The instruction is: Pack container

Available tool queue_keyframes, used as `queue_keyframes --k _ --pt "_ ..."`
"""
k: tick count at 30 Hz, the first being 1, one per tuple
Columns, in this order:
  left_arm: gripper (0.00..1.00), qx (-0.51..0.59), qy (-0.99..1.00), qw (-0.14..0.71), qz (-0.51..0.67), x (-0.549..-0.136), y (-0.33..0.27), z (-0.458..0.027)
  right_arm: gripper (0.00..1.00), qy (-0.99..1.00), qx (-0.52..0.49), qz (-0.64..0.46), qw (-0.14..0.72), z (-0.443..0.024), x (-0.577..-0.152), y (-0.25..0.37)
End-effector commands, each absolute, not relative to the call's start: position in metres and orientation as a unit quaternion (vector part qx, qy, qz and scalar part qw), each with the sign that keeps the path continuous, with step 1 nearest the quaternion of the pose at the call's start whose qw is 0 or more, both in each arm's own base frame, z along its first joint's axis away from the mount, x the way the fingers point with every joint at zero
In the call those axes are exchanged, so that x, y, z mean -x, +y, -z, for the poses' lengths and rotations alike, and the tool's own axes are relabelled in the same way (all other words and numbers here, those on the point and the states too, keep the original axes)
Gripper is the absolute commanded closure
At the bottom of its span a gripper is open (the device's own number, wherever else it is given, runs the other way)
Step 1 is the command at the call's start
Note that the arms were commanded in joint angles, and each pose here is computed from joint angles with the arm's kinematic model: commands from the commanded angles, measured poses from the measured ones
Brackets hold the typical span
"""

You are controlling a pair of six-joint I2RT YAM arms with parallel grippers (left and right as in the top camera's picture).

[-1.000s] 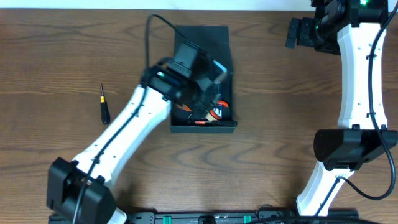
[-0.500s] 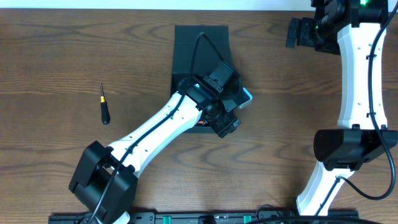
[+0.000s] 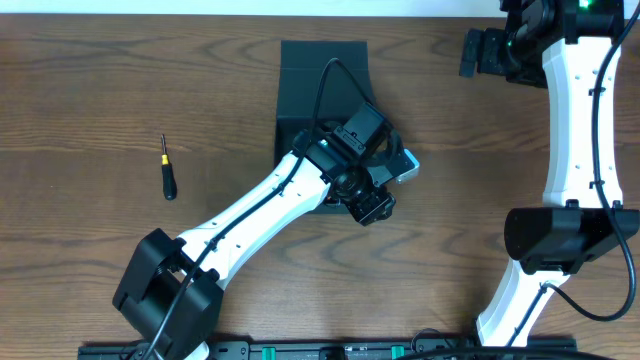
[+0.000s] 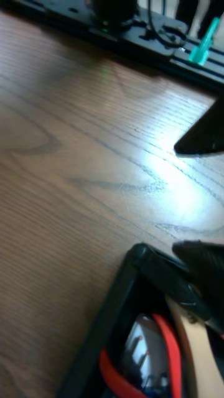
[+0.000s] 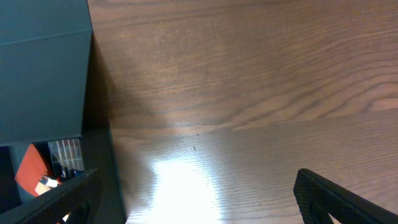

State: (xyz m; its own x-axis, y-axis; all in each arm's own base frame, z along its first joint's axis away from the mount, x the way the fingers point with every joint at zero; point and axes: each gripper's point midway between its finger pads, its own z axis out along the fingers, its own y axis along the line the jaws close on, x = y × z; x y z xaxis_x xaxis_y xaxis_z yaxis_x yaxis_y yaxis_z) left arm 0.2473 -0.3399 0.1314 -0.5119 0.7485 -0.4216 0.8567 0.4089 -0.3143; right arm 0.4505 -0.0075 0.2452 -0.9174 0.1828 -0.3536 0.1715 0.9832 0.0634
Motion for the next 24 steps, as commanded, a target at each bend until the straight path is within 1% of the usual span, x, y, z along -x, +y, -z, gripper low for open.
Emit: queue_keyframes --k 1,4,5,6,7,8,9,15,24 --pt "0.64 -0.493 0.819 0.108 0.274 -0.243 -0.347 -0.138 0.01 0.977 -0.08 -0.016 0.194 -0.254 -0.451 -0.005" --pt "0.65 -0.495 0.816 0.107 0.279 -0.241 -0.349 -0.139 0.01 0.977 -0.08 -0.016 0.194 -0.254 -0.451 -0.005" --pt "0.69 -0.496 0.815 0.108 0.279 -0.24 -0.35 -0.139 0.01 0.977 -0.08 -0.016 0.194 -0.254 -0.451 -0.005" --pt "0.77 -0.498 0.814 0.11 0.28 -0.24 -0.352 -0.14 0.01 0.977 -0.08 -0.016 0.194 -0.254 -0.451 -0.005" --pt "0.81 -0.499 0.812 0.111 0.281 -0.24 -0.354 -0.139 0.01 0.977 -0.08 -0.016 0.194 -0.254 -0.451 -0.005" --pt "0.81 -0.502 0.81 0.112 0.282 -0.239 -0.356 -0.139 0.01 0.978 -0.08 -0.016 0.194 -0.254 -0.451 -0.005" --pt "0.85 -0.504 0.809 0.11 0.281 -0.237 -0.358 -0.136 0.01 0.978 -0.08 -0.016 0.194 -0.254 -0.451 -0.005" --pt "0.86 -0.511 0.81 0.083 0.277 -0.23 -0.366 -0.114 0.01 0.977 -0.08 -0.016 0.194 -0.254 -0.451 -0.005" --pt "0.86 -0.507 0.821 0.063 0.255 -0.233 -0.362 -0.089 0.01 0.977 -0.081 -0.016 0.194 -0.254 -0.451 -0.005"
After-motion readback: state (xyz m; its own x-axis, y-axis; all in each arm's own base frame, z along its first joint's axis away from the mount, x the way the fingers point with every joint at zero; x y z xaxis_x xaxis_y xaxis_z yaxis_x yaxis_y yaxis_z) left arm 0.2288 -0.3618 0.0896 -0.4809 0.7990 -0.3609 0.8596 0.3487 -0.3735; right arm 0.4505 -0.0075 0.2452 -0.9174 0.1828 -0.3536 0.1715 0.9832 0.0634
